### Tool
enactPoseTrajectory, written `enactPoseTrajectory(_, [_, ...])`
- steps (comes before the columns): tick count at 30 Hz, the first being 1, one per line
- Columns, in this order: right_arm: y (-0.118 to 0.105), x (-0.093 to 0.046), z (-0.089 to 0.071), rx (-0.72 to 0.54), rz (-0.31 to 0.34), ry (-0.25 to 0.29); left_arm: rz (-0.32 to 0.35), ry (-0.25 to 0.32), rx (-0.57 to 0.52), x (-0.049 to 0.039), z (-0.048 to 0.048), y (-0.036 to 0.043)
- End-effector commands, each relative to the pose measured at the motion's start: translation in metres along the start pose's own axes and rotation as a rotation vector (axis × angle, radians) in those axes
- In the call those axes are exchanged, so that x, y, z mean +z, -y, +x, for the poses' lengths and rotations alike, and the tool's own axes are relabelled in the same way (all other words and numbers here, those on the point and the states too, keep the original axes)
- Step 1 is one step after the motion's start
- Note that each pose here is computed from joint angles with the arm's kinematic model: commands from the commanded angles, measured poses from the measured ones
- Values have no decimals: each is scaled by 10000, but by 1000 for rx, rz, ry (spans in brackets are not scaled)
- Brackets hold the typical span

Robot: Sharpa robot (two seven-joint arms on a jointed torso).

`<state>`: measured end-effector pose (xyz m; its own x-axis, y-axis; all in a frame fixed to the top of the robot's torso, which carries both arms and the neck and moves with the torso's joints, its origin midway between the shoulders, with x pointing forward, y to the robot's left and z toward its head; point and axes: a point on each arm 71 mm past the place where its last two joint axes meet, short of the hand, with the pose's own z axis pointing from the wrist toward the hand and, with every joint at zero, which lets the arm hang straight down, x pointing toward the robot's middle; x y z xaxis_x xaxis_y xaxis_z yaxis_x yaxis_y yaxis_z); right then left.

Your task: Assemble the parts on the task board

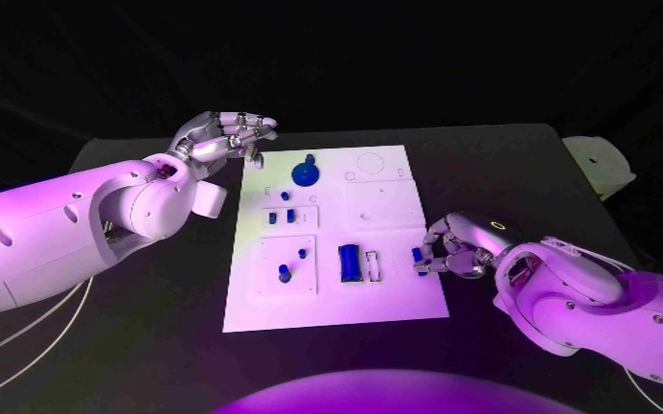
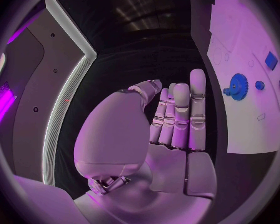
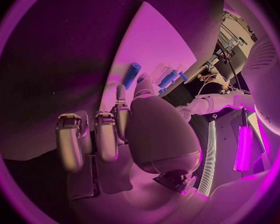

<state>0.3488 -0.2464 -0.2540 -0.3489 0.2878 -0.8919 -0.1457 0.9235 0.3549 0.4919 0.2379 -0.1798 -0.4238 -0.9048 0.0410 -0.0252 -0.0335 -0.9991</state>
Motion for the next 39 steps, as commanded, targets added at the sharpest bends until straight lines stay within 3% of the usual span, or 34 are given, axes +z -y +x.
enactPoseTrajectory(1, [5,9,30,-39,15,-11,14,-12,-9,1,15,13])
enactPoseTrajectory(18, [-52,61,198,-136,-5,-58,7,-14,-10,-9,11,12])
enactPoseTrajectory(28, [-116,63,236,-238,-48,-51,3,-14,-10,-14,7,10])
enactPoseTrajectory(39, [-198,16,205,-152,-54,-19,0,-14,-10,-18,3,8])
